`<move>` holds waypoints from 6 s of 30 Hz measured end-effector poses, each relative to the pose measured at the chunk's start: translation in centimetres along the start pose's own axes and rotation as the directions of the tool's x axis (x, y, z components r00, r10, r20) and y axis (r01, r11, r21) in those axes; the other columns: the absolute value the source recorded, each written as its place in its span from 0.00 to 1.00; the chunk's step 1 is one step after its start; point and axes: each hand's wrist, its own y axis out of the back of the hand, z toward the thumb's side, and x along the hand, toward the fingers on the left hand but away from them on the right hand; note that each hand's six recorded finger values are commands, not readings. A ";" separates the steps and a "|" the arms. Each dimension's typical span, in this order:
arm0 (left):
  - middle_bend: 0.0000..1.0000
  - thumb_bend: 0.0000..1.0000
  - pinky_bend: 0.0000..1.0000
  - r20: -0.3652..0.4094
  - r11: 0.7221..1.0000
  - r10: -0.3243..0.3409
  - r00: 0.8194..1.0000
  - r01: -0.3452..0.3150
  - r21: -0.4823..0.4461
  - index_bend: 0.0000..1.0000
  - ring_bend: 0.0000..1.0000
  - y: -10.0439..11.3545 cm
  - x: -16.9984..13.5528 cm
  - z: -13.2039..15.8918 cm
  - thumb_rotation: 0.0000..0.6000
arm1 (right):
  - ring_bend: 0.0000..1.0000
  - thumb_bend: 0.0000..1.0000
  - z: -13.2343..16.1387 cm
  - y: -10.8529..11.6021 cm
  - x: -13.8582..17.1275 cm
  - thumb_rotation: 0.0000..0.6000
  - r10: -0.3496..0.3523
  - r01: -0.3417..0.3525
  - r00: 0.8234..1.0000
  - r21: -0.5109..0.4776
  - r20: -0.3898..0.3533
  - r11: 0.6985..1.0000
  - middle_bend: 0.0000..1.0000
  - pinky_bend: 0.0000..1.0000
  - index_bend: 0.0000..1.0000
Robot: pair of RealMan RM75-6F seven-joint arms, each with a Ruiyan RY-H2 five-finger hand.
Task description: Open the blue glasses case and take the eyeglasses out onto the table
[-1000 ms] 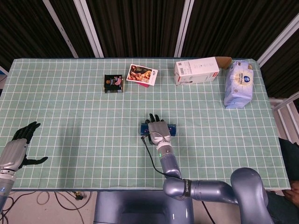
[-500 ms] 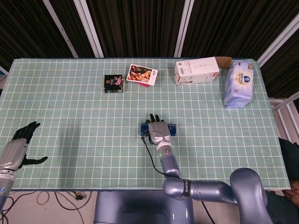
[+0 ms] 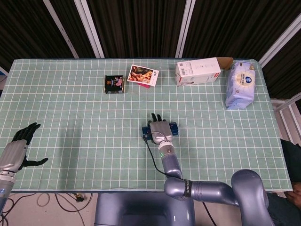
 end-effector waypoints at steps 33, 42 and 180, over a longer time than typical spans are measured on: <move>0.00 0.00 0.00 0.005 1.000 0.017 1.000 -0.017 0.013 0.00 0.00 0.2 -0.2 0.0 1.00 | 0.70 0.49 -0.6 5.0 2.4 1.00 -0.196 0.188 0.977 -0.084 -0.087 0.979 0.61 0.80 0.18; 0.00 0.00 0.00 0.014 0.999 0.027 1.000 -0.027 0.024 0.00 0.00 0.2 -0.3 0.0 1.00 | 1.00 0.56 -3.6 3.0 5.6 1.00 -0.096 0.094 0.993 -0.034 -0.062 0.995 0.95 1.00 0.18; 0.00 0.00 0.00 0.009 0.998 0.058 0.998 -0.058 0.022 0.00 0.00 0.7 -0.3 -0.3 1.00 | 1.00 0.40 -12.6 4.2 6.1 1.00 -0.109 0.113 0.979 -0.011 0.174 0.994 1.00 1.00 0.35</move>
